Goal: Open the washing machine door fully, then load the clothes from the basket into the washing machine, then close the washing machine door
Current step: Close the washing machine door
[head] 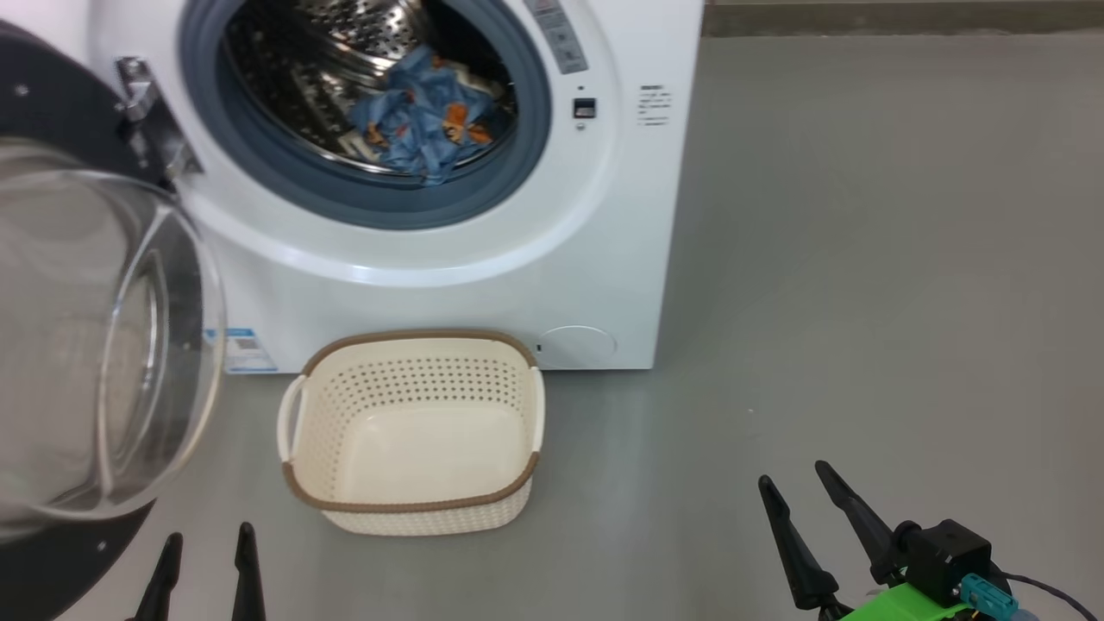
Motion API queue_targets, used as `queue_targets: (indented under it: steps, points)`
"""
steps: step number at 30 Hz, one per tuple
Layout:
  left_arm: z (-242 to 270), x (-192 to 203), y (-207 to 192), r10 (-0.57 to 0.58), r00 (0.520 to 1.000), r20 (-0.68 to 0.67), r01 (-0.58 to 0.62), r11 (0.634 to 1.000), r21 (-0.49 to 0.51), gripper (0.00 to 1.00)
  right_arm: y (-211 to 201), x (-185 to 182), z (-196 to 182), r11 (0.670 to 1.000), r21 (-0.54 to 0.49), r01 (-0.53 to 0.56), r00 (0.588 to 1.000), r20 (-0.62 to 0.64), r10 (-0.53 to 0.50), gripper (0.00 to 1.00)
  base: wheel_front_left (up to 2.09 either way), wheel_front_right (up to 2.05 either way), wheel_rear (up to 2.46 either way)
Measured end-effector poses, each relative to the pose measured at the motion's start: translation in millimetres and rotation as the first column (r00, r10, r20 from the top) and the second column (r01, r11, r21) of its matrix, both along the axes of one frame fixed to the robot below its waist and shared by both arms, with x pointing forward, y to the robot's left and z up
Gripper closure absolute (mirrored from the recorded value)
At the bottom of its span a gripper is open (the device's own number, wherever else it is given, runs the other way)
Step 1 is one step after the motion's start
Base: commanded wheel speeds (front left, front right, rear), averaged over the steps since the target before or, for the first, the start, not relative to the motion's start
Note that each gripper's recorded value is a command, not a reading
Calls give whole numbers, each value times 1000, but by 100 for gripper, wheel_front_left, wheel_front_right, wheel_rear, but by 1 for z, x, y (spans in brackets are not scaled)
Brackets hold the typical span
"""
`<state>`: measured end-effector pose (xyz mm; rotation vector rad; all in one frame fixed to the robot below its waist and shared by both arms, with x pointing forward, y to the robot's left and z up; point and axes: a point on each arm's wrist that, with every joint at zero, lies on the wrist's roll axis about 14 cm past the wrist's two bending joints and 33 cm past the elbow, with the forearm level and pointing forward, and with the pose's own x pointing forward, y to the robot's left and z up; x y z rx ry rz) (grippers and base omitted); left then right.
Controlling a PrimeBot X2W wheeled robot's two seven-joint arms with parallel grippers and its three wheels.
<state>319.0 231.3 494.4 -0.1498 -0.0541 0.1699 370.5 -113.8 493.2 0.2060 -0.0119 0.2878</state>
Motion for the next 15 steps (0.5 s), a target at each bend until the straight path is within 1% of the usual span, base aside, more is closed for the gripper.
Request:
queue_targets:
  steps: [2, 5, 6, 7, 8, 15]
  points:
    - [-1, -3, 3, 14, 1000, -1, -14, 1000, -5, 0, 4, 1, 0, 1000, 0, -12, 1000, -1, 12, 0, 0, 0, 0]
    - [-3, -17, 19, 88, 996, -12, -88, 996, -3, 0, 21, 6, -1, 998, -2, -65, 998, -2, 65, 0, 0, 0, 0]
    - [-3, -17, 19, 88, 996, -12, -88, 996, -3, 0, 21, 6, -1, 998, -2, -65, 998, -2, 65, 0, 0, 0, 0]
    - [-2, -28, 31, 141, 990, -13, -141, 990, -6, 0, 35, 8, -2, 994, -4, -110, 994, -4, 110, 0, 0, 0, 0]
    - [-2, -31, 35, 159, 987, -14, -160, 987, -7, 0, 40, 9, -2, 992, -5, -125, 992, -5, 125, 0, 0, 0, 0]
    - [-2, -54, 54, 245, 969, -13, -245, 969, -17, 0, 69, 14, -2, 978, -6, -210, 978, -2, 210, 0, 0, 0, 0]
